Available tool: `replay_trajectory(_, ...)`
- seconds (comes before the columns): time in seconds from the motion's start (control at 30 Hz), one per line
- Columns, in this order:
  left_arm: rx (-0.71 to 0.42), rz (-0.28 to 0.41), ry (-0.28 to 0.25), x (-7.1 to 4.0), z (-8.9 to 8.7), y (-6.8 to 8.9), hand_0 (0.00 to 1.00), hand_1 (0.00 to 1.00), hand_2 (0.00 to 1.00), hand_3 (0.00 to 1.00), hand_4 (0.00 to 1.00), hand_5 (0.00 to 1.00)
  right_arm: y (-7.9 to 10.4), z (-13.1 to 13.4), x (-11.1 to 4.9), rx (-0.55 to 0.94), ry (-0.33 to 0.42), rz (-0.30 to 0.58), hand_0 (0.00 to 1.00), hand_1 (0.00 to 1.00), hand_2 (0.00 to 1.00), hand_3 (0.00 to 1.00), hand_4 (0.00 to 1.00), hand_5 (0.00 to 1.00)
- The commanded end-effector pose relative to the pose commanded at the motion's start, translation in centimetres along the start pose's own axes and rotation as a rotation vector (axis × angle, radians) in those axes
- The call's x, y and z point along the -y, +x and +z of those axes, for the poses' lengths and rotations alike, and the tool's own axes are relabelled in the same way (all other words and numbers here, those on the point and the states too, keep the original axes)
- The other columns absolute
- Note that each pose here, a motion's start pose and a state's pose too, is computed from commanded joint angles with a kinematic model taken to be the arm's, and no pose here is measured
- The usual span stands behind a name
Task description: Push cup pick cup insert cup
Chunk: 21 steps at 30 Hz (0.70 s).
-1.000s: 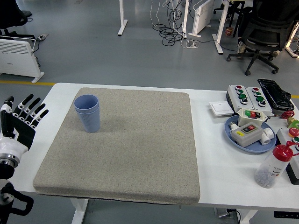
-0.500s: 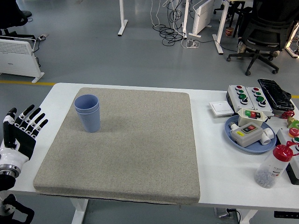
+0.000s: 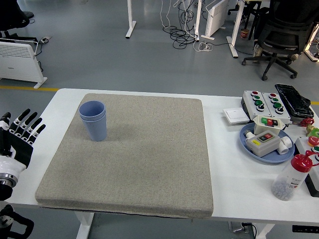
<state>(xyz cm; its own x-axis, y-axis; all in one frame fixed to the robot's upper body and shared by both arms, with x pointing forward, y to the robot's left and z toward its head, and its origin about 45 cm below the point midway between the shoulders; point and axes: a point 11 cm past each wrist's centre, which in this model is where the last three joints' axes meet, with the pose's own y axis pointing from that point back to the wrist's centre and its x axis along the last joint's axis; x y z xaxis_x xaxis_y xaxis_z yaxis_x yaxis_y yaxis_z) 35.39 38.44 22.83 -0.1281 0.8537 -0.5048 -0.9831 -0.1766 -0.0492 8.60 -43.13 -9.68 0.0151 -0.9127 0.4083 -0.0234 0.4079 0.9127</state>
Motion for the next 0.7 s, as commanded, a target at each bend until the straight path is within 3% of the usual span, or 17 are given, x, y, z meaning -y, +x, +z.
replay_trajectory(0.7,-0.008,0.018,-0.018,0.23,0.61,0.27,0.791,0.798,0.79,0.744,0.582,0.998,-0.21,-0.25,-0.06,0.005,0.001,-0.005,0.703,0.641,0.65,0.581,0.076,0.459)
